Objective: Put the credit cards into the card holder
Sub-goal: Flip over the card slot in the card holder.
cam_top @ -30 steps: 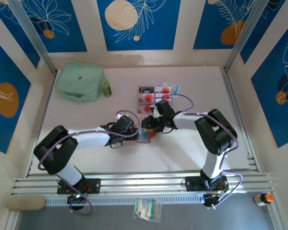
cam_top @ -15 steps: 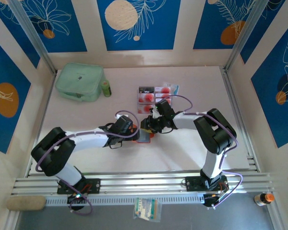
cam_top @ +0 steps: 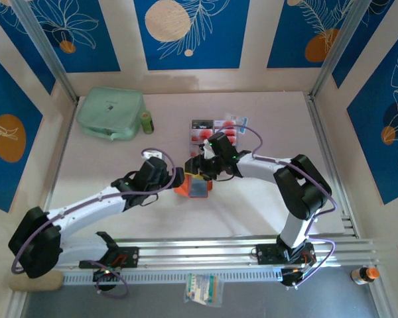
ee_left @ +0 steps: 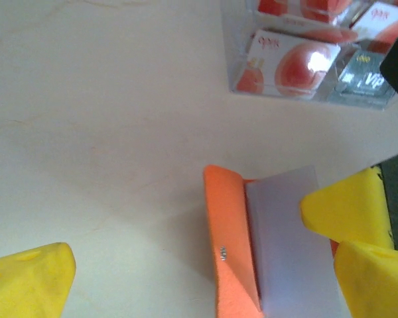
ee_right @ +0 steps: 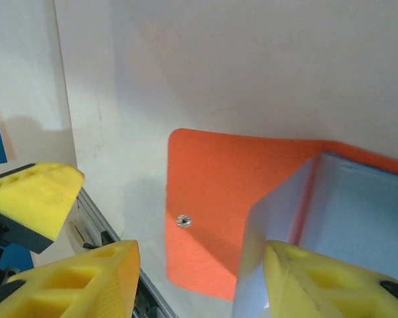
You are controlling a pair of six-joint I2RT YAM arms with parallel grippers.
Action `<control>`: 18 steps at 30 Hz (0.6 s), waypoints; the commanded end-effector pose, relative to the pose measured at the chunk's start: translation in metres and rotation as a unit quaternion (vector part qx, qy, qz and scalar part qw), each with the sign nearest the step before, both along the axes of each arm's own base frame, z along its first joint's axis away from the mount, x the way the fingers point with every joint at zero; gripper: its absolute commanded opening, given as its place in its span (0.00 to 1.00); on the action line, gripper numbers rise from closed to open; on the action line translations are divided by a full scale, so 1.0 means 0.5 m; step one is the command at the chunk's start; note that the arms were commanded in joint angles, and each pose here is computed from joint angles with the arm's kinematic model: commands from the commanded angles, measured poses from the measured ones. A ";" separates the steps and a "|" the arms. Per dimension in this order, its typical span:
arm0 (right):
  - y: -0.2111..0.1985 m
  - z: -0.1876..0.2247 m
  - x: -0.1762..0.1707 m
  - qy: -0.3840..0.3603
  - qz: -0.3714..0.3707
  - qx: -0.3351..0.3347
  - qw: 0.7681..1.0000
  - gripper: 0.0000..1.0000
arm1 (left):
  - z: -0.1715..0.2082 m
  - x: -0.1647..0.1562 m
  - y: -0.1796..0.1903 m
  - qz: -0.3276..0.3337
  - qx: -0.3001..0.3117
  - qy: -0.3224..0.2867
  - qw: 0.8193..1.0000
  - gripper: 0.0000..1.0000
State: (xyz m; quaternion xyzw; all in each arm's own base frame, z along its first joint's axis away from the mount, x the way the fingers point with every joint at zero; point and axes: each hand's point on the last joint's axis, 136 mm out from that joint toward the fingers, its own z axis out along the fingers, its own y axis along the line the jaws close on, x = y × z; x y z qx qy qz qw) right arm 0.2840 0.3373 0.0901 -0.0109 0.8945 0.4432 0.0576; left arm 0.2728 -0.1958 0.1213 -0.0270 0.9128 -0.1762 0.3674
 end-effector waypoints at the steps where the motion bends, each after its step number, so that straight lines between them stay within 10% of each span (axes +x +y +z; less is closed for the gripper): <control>1: 0.024 -0.001 0.002 0.013 0.002 -0.006 1.000 0.52 | -0.008 -0.007 0.044 0.021 0.017 -0.001 1.000 1.00; 18: 0.082 -0.062 0.017 0.049 -0.010 -0.014 0.999 0.52 | -0.056 -0.016 0.056 0.006 0.007 0.017 1.000 1.00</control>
